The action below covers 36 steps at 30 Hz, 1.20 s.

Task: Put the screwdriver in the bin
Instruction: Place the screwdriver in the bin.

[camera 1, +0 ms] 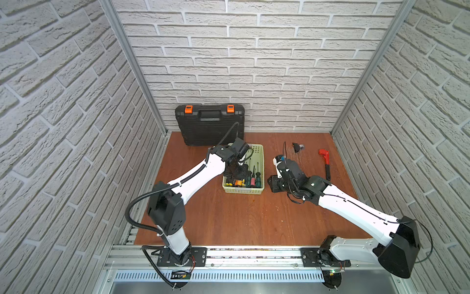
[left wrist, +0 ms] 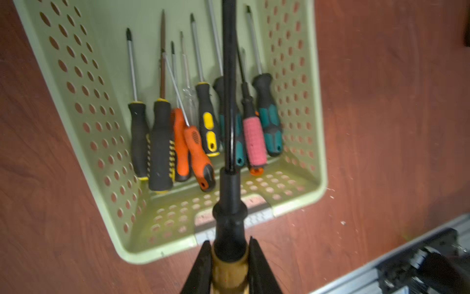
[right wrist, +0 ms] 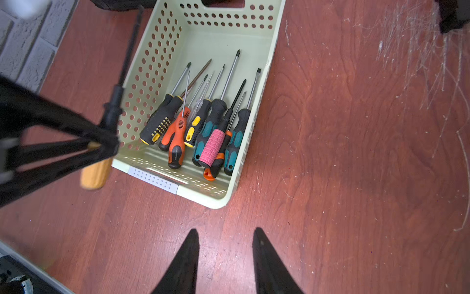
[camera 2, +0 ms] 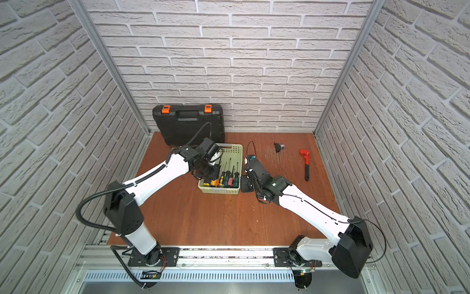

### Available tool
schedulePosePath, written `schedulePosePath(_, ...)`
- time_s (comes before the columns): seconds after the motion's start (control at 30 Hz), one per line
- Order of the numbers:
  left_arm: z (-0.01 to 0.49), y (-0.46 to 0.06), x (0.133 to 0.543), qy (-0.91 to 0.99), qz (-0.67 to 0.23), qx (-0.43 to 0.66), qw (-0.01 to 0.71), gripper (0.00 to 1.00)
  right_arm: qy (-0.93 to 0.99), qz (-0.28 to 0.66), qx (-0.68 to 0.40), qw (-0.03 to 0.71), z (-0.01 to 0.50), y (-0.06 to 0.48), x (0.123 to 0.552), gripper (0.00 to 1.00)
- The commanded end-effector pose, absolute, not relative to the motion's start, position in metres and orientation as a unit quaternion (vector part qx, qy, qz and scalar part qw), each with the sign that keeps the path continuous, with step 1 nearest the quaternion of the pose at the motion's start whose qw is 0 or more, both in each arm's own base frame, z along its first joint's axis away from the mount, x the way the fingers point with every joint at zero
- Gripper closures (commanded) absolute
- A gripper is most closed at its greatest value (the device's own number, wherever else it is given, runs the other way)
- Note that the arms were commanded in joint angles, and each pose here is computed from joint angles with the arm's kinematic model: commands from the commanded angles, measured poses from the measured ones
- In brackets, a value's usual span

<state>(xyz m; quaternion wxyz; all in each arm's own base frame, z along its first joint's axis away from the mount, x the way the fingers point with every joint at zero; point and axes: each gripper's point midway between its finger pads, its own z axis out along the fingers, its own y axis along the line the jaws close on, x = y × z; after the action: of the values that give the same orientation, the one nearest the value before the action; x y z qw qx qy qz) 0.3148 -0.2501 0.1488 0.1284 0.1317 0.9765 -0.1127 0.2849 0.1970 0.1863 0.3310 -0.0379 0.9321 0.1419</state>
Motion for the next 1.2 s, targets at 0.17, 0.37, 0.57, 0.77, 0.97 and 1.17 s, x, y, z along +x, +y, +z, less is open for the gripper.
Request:
schedulePosePath(0.17, 0.110, -0.234, 0.360, 0.978, -0.046, 0.161, 0.125, 0.94, 0.938, 0.128, -0.041, 0.321, 0.178, 0.189, 0.279, 0.63)
schedulePosePath(0.37, 0.086, -0.232, 0.376, 0.982, -0.051, 0.142, 0.117, 0.93, 0.942, 0.135, -0.052, 0.302, 0.169, 0.196, 0.276, 0.63)
schedulePosePath(0.57, 0.066, -0.227, 0.374, 0.986, -0.034, 0.136, 0.095, 0.91, 0.941, 0.128, -0.050, 0.309, 0.170, 0.194, 0.279, 0.63)
schedulePosePath(0.77, 0.056, -0.225, 0.375, 0.986, -0.024, 0.137, 0.088, 0.90, 0.944, 0.125, -0.055, 0.301, 0.166, 0.197, 0.280, 0.63)
schedulePosePath(0.97, 0.066, -0.224, 0.372, 0.986, -0.029, 0.134, 0.094, 0.87, 0.944, 0.121, -0.048, 0.303, 0.164, 0.194, 0.280, 0.63)
schedulePosePath(1.17, 0.099, -0.231, 0.366, 0.980, -0.051, 0.154, 0.115, 0.84, 0.944, 0.127, -0.042, 0.302, 0.162, 0.196, 0.281, 0.63)
